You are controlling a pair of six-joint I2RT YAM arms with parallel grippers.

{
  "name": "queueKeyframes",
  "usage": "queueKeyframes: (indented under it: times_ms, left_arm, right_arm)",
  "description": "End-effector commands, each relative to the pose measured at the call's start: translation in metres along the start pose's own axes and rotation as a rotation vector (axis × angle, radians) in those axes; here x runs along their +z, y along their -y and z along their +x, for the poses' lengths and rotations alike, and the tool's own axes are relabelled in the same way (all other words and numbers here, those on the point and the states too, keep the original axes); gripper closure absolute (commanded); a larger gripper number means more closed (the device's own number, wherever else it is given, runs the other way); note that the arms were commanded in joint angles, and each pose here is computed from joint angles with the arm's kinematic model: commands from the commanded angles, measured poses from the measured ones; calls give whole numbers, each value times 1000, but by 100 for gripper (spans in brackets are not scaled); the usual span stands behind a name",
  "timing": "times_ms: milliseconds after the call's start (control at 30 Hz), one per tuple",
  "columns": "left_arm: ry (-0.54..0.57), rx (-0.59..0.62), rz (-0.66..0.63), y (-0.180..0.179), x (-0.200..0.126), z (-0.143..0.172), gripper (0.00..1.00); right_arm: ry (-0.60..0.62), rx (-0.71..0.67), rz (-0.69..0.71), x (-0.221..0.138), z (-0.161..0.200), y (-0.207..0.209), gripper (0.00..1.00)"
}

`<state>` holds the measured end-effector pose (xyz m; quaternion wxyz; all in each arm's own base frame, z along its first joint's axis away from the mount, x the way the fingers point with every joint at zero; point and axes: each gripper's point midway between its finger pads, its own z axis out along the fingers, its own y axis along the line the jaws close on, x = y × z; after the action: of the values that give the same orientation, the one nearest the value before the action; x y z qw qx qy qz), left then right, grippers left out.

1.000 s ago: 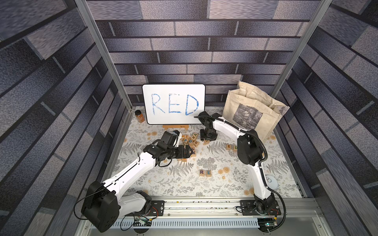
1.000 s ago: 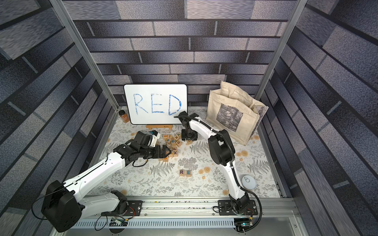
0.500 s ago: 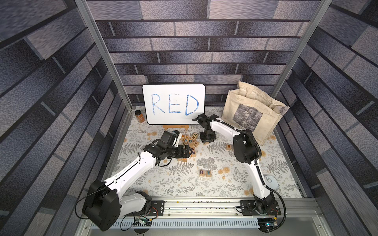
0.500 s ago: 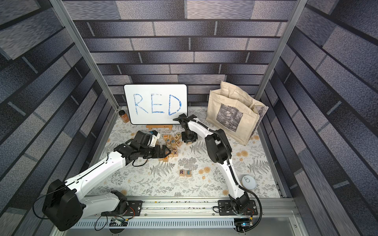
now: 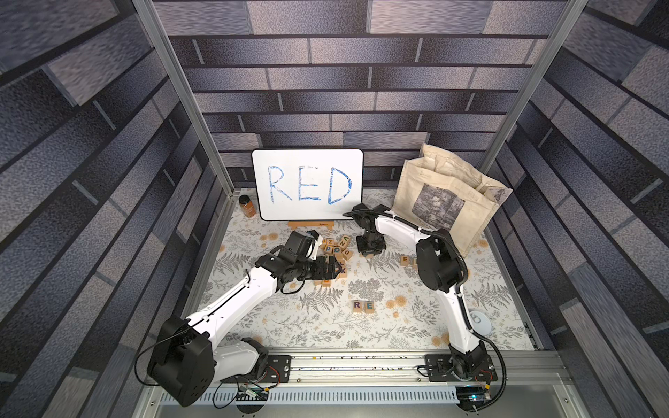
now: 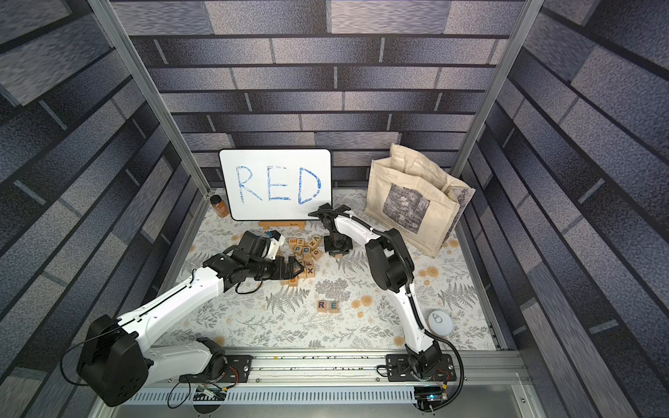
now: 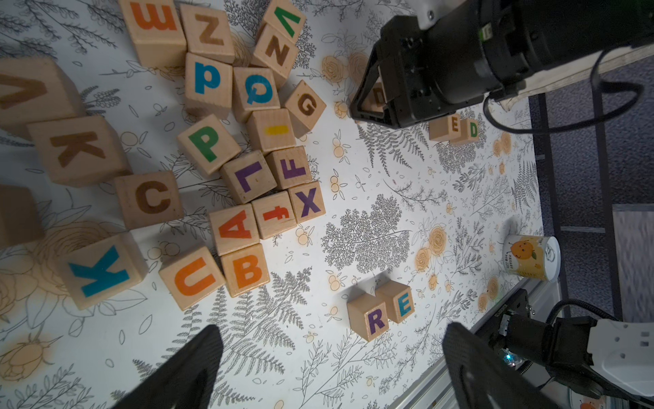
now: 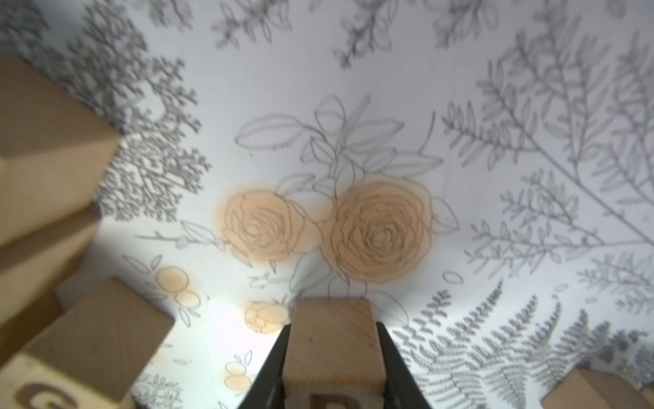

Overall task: Assemble the uppercase word "red" with letter blocks
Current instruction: Pick up the letter block from the center of the board.

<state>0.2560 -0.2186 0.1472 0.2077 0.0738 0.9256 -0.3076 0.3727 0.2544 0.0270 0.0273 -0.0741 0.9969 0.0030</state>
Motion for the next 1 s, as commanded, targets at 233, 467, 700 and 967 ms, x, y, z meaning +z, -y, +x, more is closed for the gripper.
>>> queueKeyframes:
  times_ms: [233,467,700,967]
  left_arm:
    - [-5,57,39,22,6,11,0]
    - [-6,78,42,31,7,24,0]
    - [-3,94,44,36,6,40,0]
    - [3,117,43,44,3,53,0]
  right_arm:
    - [31,21,-54,-27,31,2,89]
    - [54,22,-74,-42,54,7,89]
    - [60,37,-95,-46,82,12,89]
    - [63,49,-95,-47,110,15,89]
